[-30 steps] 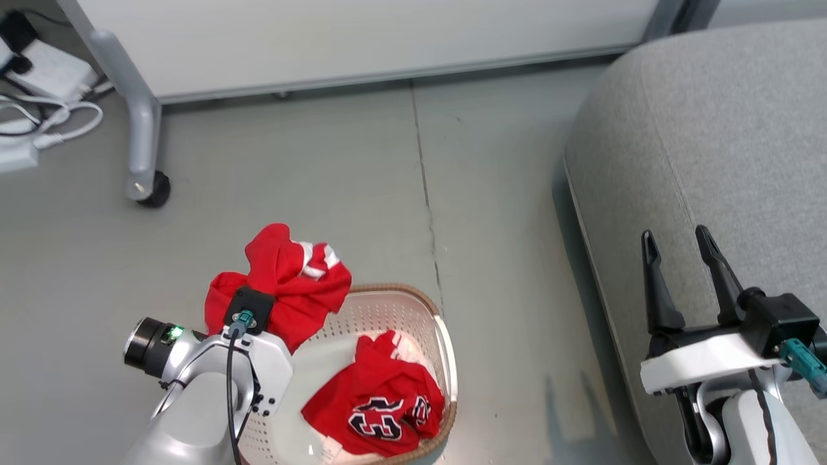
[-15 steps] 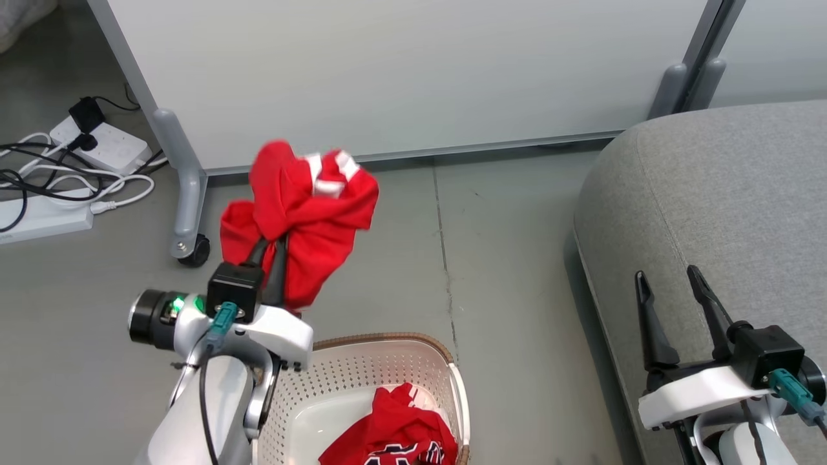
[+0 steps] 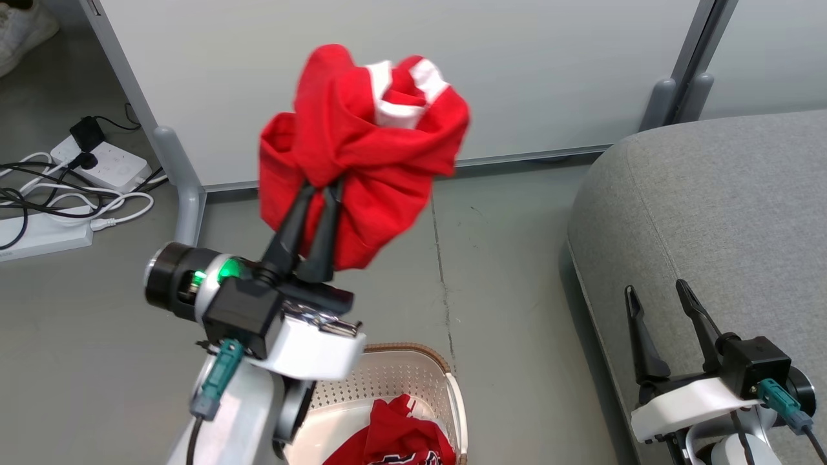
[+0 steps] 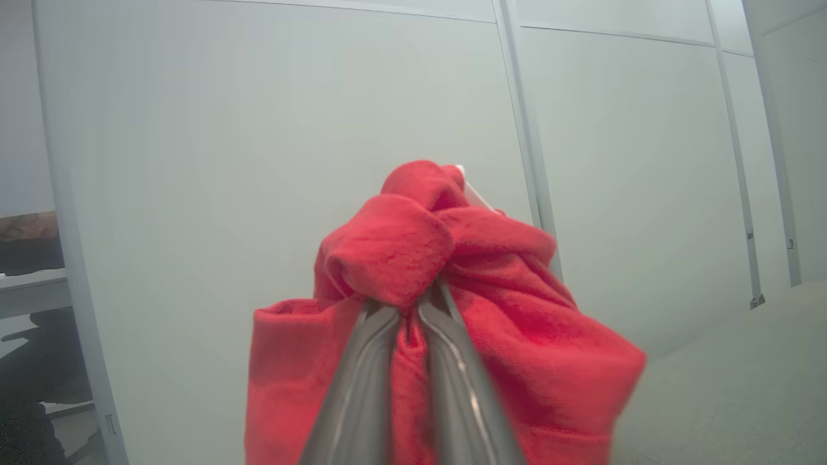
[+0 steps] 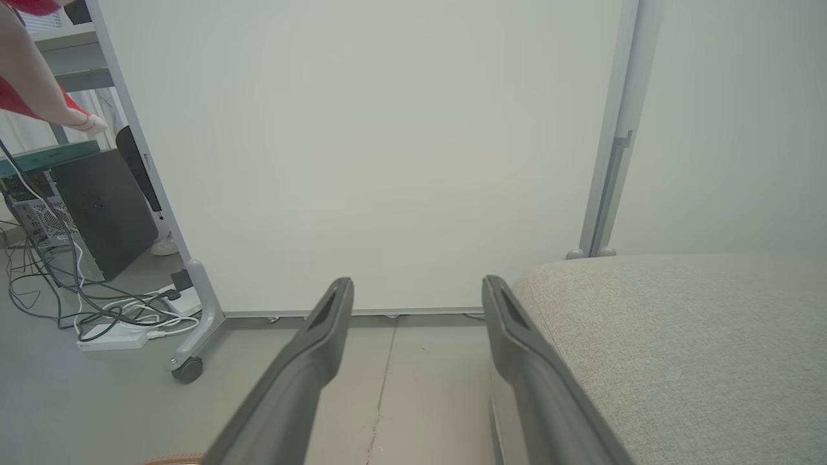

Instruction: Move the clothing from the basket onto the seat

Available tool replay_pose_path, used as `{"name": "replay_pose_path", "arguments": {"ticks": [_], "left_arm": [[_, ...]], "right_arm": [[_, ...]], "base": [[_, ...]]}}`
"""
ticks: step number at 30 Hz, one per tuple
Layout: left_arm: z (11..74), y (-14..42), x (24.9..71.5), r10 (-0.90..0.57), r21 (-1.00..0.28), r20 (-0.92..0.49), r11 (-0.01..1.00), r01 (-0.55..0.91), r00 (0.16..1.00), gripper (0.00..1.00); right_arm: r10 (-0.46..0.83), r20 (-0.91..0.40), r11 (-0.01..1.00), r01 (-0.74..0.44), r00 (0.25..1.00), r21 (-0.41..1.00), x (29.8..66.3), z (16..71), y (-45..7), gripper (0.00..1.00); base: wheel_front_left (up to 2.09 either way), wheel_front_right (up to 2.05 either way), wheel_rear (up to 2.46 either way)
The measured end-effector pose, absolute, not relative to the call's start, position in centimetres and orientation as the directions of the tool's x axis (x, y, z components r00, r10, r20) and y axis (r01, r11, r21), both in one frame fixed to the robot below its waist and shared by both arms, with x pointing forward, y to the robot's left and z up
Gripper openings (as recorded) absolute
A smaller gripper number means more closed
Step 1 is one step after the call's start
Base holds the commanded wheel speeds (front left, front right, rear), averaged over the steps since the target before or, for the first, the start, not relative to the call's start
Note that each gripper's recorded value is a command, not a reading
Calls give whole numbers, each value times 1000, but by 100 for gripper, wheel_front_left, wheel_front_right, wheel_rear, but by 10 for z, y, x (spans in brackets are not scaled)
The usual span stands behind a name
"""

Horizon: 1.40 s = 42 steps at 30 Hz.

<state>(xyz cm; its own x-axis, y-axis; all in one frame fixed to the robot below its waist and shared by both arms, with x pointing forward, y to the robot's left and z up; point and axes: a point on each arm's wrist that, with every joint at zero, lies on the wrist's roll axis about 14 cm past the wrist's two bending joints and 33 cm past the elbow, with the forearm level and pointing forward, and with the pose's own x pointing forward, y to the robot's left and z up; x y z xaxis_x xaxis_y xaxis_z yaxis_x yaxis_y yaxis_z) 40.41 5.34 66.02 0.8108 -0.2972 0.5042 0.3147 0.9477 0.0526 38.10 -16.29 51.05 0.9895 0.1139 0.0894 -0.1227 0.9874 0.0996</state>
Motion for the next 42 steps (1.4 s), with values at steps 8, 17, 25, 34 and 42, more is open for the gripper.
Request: {"name": "replay_pose_path", "arguments": {"ticks": [8,17,25,34,42], "left_arm": [[650,12,373,-429,7,490,873,489,759,0],[639,1,365,-464,-22,464,845,534,755,0],[640,2,366,-457,-23,468,849,528,756,0],[640,3,366,-454,-29,467,850,526,759,0],[637,5,368,-447,-33,458,855,518,768,0]], "right_arm": [[109,87,988,-118,990,102,382,510,-164,100],[121,81,986,-129,989,105,384,507,-160,100],[119,84,986,-128,989,105,384,508,-160,100],[118,80,986,-126,990,105,384,507,-160,100],[164,108,986,-164,981,-12,386,518,-159,100]], "base": [[0,0,0],[0,0,0],[0,0,0],[0,0,0],[0,0,0]]}}
